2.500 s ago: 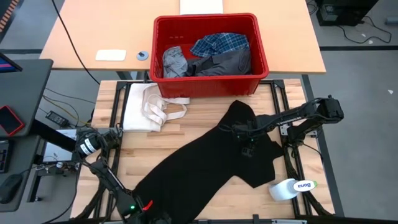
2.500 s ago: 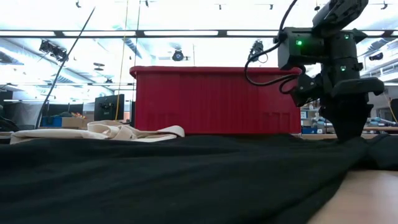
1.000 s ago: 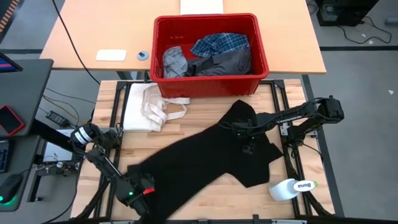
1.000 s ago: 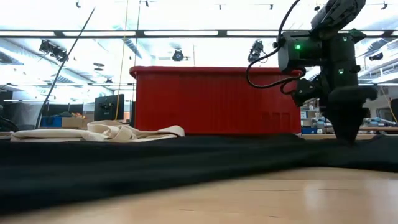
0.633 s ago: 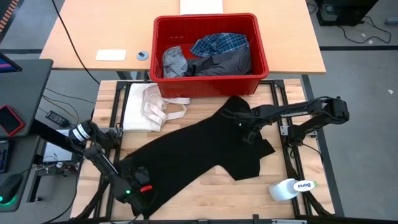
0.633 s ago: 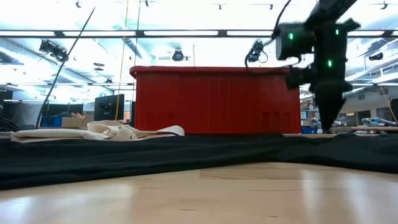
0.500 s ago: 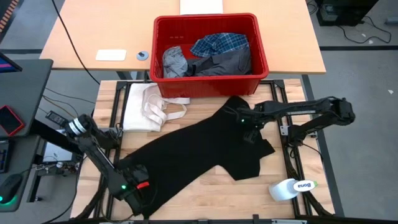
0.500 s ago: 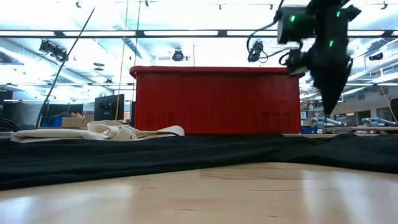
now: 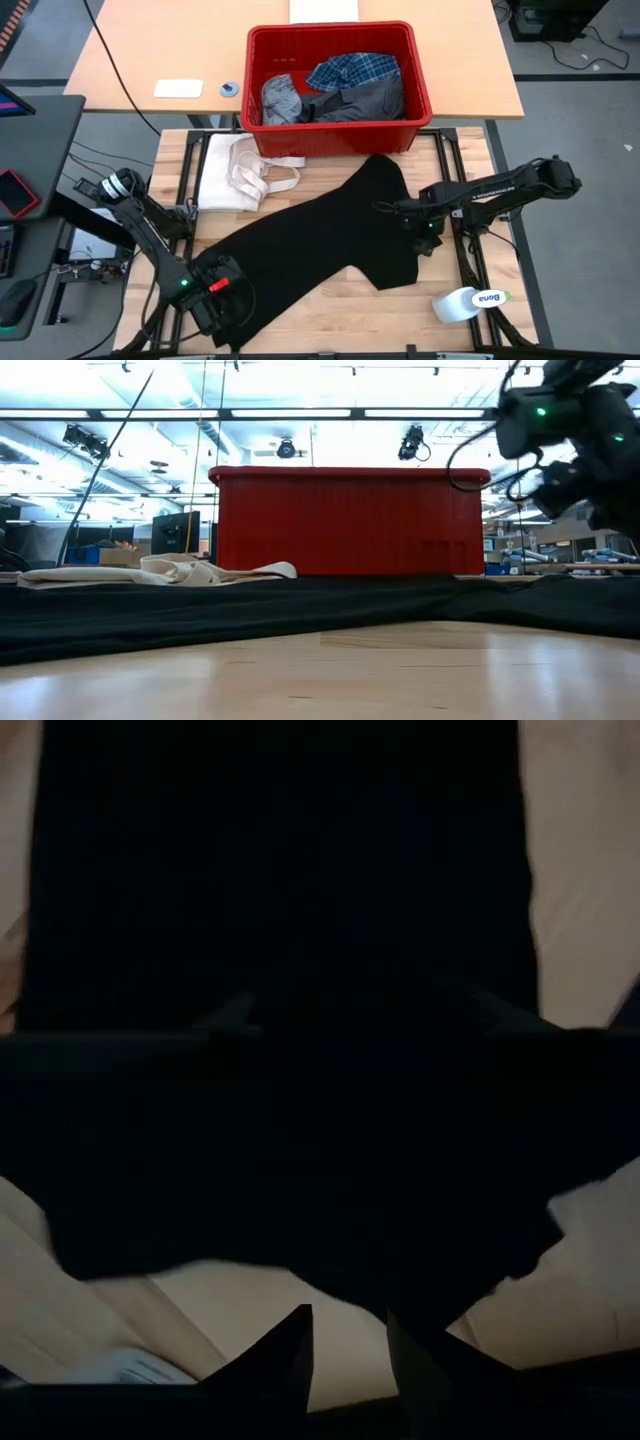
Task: Fold Laundry from Bin
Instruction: Fold the black shirt
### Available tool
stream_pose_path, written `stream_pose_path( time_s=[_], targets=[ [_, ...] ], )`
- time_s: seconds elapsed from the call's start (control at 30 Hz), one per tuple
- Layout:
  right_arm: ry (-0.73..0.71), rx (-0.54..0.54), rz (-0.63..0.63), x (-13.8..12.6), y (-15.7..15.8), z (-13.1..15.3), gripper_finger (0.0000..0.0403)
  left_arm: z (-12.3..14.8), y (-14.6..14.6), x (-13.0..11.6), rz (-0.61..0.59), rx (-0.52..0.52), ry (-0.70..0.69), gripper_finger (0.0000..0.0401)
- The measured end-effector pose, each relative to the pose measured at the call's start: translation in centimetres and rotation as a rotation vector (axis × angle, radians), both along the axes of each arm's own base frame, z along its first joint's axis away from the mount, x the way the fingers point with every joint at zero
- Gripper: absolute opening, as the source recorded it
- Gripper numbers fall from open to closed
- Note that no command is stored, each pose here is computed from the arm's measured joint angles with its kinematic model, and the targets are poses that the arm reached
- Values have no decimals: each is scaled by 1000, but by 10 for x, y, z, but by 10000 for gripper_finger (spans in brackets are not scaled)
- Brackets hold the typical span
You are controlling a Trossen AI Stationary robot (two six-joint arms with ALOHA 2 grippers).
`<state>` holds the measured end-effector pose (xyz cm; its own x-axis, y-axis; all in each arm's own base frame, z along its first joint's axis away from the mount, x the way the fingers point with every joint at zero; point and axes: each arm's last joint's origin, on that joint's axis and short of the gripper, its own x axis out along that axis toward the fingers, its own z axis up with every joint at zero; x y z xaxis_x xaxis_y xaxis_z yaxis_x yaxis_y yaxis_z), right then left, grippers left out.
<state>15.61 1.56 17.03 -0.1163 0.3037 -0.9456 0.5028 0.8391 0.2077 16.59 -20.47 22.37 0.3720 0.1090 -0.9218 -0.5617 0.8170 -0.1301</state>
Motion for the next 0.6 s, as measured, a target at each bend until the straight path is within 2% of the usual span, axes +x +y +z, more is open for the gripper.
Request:
stream_pose_path(
  time_s=[0.13, 0.23, 0.37, 0.47, 0.6],
  targets=[
    [31, -14, 87, -7, 11, -6, 150, 0, -2, 2, -28, -22, 4, 153],
    [-3, -103, 199, -9, 22, -9, 148, 0, -2, 2, -29, -26, 8, 153],
    [-119, -215, 320, -5, 39, -10, 147, 0, -2, 2, -36, -23, 8, 153],
    [-171, -243, 359, -3, 47, -11, 147, 0, -2, 2, -48, -19, 9, 153],
    [-113, -254, 340, -6, 49, -14, 143, 0, -2, 2, -50, -22, 13, 153]
  ],
)
